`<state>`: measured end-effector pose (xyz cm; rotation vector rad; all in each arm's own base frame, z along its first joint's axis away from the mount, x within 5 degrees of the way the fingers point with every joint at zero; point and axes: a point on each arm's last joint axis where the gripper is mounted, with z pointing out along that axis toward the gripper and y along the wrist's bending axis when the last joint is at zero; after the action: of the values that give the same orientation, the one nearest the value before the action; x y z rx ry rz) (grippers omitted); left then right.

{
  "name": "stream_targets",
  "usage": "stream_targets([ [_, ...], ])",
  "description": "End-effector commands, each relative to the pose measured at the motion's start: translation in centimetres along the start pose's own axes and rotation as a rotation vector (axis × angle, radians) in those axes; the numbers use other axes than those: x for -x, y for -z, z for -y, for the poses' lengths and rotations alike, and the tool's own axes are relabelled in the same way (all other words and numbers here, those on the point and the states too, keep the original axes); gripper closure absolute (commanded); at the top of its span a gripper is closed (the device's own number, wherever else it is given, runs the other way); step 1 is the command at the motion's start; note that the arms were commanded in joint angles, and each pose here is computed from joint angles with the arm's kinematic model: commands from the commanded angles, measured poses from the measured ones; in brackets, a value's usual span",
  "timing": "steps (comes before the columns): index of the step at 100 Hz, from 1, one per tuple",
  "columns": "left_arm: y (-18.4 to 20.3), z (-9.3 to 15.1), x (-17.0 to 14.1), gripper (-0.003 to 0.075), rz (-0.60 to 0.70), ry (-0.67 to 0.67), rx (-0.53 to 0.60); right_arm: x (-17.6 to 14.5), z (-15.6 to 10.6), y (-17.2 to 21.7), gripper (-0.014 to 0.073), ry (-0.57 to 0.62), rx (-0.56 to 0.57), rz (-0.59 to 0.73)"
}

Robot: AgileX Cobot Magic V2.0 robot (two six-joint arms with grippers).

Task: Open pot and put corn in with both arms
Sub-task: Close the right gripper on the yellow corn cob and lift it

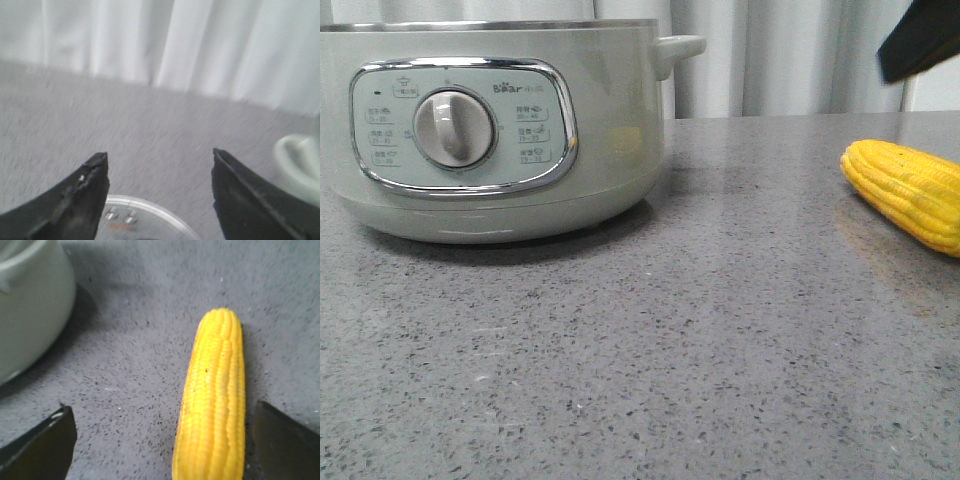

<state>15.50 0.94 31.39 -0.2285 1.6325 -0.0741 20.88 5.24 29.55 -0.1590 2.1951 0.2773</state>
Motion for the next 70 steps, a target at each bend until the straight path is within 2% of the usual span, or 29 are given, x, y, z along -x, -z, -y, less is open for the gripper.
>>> stream_targets([
  [1, 2.1, 0.5, 2.5, 0.0309, 0.132, 0.018, -0.040, 2.2, 0.6, -1.5, -0.0024, -0.008, -0.029, 0.061],
  [24, 6.4, 1.0, 3.6, 0.0309, 0.232, 0.023, -0.129, 1.7, 2.8, -5.6, -0.0003, -0.056, -0.088, -0.059],
  [30, 7.1, 1.0, 3.7, 0.0309, 0.250, 0.023, -0.141, 1.5, 2.8, -6.1, 0.0068, -0.058, -0.089, -0.080],
  [34, 7.4, 1.0, 3.8, 0.0309, 0.258, 0.023, -0.146, 1.4, 2.8, -6.1, 0.0150, -0.058, -0.089, -0.088],
  [39, 7.7, 1.0, 3.9, 0.0309, 0.270, 0.023, -0.149, 1.4, 2.8, -6.1, 0.0300, -0.063, -0.087, -0.090],
  [40, 7.7, 1.0, 3.9, 0.0309, 0.269, 0.023, -0.148, 1.4, 2.8, -6.1, 0.0300, -0.065, -0.086, -0.090],
  [46, 7.8, 1.0, 3.9, 0.0309, 0.272, 0.023, -0.149, 1.6, 2.7, -5.7, 0.0517, -0.077, -0.081, -0.073],
  [52, 7.8, 1.0, 3.9, 0.0309, 0.272, 0.025, -0.149, 2.3, 2.5, -5.1, 0.0671, -0.084, -0.074, -0.042],
  [62, 7.8, 1.1, 3.7, 0.0332, 0.256, 0.025, -0.160, 4.4, 1.4, -3.5, 0.0668, -0.078, -0.038, 0.054],
  [70, 7.8, 1.4, 3.4, 0.0398, 0.223, 0.023, -0.192, 6.7, -0.5, -1.9, 0.0668, -0.048, 0.022, 0.146],
])
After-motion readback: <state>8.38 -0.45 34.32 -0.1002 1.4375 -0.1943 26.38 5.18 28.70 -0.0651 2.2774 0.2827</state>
